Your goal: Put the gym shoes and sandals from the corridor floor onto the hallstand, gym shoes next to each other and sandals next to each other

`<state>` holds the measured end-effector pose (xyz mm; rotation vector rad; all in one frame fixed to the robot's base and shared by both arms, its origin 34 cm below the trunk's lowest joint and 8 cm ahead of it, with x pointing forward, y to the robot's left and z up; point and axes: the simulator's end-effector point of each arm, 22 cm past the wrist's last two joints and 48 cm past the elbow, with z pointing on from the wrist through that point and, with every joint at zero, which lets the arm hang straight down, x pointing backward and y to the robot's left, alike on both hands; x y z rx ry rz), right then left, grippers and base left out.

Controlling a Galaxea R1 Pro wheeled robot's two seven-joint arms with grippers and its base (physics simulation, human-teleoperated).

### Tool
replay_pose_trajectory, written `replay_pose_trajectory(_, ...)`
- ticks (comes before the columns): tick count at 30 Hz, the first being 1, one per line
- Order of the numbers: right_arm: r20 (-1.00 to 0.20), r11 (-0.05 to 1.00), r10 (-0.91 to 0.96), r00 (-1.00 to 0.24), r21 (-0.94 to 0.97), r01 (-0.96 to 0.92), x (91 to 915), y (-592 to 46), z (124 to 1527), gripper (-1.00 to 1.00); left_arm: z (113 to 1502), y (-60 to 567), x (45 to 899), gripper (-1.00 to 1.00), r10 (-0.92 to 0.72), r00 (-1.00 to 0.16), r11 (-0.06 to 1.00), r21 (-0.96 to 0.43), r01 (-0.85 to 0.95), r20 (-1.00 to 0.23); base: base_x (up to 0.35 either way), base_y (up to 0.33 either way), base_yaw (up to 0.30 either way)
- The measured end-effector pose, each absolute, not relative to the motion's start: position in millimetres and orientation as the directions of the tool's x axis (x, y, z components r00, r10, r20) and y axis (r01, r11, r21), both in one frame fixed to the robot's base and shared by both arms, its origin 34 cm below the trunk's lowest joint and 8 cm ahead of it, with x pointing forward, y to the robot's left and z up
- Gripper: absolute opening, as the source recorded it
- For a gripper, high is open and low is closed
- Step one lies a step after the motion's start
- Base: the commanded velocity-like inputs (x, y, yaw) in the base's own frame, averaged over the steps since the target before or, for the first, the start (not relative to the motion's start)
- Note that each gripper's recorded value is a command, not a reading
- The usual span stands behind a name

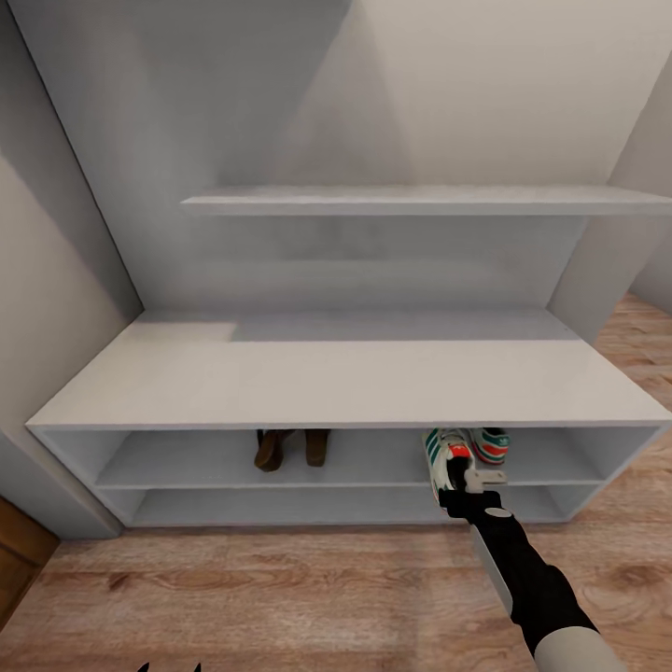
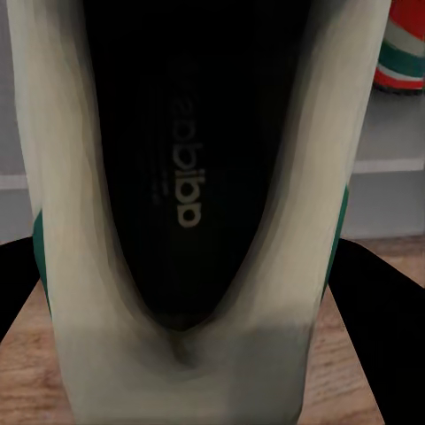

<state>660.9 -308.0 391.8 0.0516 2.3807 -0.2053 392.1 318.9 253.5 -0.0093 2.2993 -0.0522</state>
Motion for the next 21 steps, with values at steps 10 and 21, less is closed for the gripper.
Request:
replay_pose_trajectory(10,-0.684,0.987,-0.021,-0.729,-0.133,0.096,661.2,-307.6,392.7,-1.0,253.8,319.7,392.2,1.0,-0.023,-0.666,0.999,-0.04,0.01,-0.746,0.123,-0.032,0.0)
replay_pose_trajectory(21,-0.686,0.987,-0.021,-0.727,-0.132,0.096,661.8,-307.5,393.4,-1.0,254.0,321.0,392.2,1.0,-0.023,-0.666,0.999,-0.039,0.009,-0.746,0.145,-0.006,0.0)
